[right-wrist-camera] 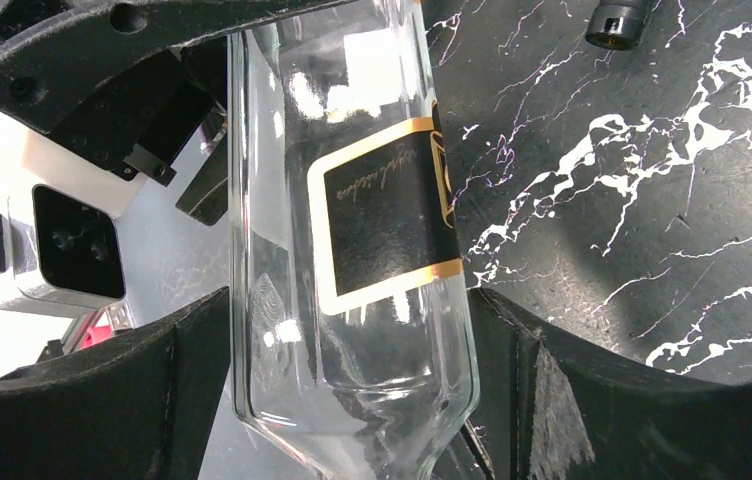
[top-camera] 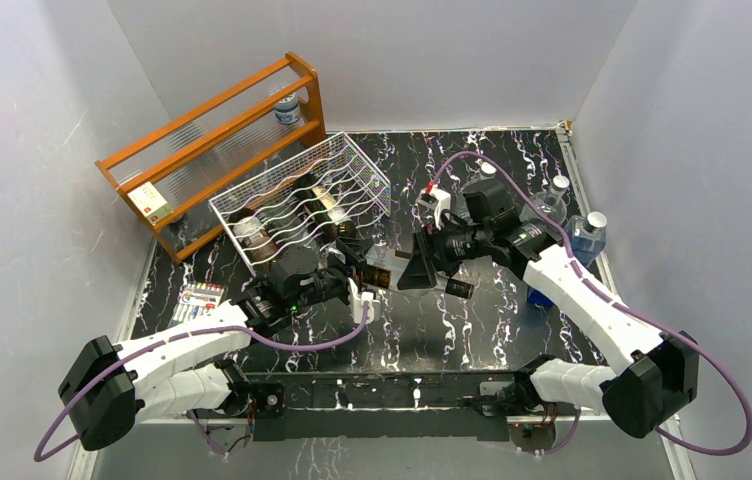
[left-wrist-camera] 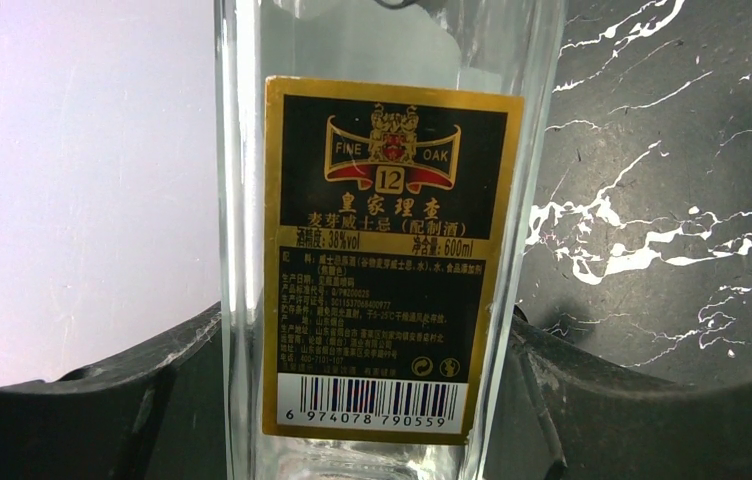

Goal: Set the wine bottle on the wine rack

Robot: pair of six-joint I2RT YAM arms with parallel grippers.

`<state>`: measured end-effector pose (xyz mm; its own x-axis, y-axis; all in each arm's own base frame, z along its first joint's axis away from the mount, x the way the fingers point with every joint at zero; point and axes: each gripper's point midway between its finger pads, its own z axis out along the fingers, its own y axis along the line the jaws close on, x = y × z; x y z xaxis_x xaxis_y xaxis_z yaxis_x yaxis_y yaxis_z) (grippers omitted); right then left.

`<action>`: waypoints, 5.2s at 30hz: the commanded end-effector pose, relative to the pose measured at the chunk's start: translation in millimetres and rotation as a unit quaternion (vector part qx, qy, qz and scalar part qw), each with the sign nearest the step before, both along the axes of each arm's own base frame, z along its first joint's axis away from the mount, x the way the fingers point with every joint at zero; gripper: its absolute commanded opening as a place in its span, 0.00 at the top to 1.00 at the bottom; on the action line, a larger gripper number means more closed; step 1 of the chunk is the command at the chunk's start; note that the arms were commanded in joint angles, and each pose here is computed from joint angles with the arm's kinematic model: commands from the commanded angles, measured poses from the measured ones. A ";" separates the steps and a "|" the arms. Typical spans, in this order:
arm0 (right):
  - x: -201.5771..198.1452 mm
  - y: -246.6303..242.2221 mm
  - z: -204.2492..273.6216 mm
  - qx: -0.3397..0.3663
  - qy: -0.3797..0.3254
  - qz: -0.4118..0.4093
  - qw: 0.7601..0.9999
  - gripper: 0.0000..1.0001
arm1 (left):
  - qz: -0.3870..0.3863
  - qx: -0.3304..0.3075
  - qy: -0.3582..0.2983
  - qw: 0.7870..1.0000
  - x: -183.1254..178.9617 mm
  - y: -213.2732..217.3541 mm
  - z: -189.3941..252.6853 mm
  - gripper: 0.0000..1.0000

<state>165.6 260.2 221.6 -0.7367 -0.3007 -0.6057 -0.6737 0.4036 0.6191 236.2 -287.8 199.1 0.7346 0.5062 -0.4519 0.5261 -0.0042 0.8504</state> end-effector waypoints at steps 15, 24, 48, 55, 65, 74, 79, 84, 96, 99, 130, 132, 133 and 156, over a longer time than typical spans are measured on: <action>-5.5 6.7 -4.5 -0.019 -0.038 0.020 0.999 0.51 | -0.012 -0.119 -0.068 0.991 -1.0 -10.1 94.1 1.00; 15.5 -2.3 39.7 -0.005 -0.108 -0.061 0.992 1.00 | 0.021 -0.136 -0.043 0.990 -0.4 3.2 80.8 0.02; 70.4 -44.5 -2.0 -0.025 -0.204 -0.266 0.942 1.00 | 0.320 -0.372 0.416 0.765 -14.6 66.3 58.8 0.02; 83.8 -18.6 -24.1 0.012 -0.179 -0.260 0.949 1.00 | 0.301 -0.373 0.436 0.762 -21.6 60.5 63.8 0.02; 106.2 -10.6 -26.1 0.050 -0.206 -0.289 0.933 1.00 | 0.357 -0.361 0.387 0.770 9.0 61.6 85.5 0.02; 123.5 5.3 -30.3 0.076 -0.213 -0.291 0.930 1.00 | 0.366 -0.354 0.381 0.772 15.8 57.9 82.7 0.02; 138.0 21.2 -32.2 0.094 -0.209 -0.288 0.930 1.00 | 0.374 -0.348 0.384 0.769 14.5 60.6 79.0 0.02; 152.4 30.7 -27.3 0.110 -0.226 -0.290 0.924 1.00 | 0.388 -0.345 0.384 0.763 12.1 68.2 76.1 0.02; 151.5 32.9 -4.1 0.139 -0.242 -0.286 0.917 1.00 | 0.394 -0.350 0.370 0.765 11.2 77.2 83.1 0.02; 156.7 35.8 -6.6 0.134 -0.245 -0.285 0.917 1.00 | 0.393 -0.351 0.372 0.765 10.9 76.7 84.4 0.02; 265.8 105.7 -40.3 0.159 -0.284 -0.306 0.894 1.00 | 0.401 -0.337 0.374 0.765 8.5 80.0 75.8 0.02; 271.3 109.7 -43.0 0.155 -0.285 -0.304 0.896 1.00 | 0.401 -0.337 0.374 0.766 7.7 81.1 77.2 0.02; 273.6 110.6 -44.1 0.153 -0.284 -0.306 0.896 1.00 | 0.401 -0.337 0.374 0.765 7.4 81.7 76.7 0.02; 293.1 120.1 -89.7 0.109 -0.239 -0.323 0.909 0.39 | 0.404 -0.345 0.390 0.752 -2.4 89.4 73.3 0.02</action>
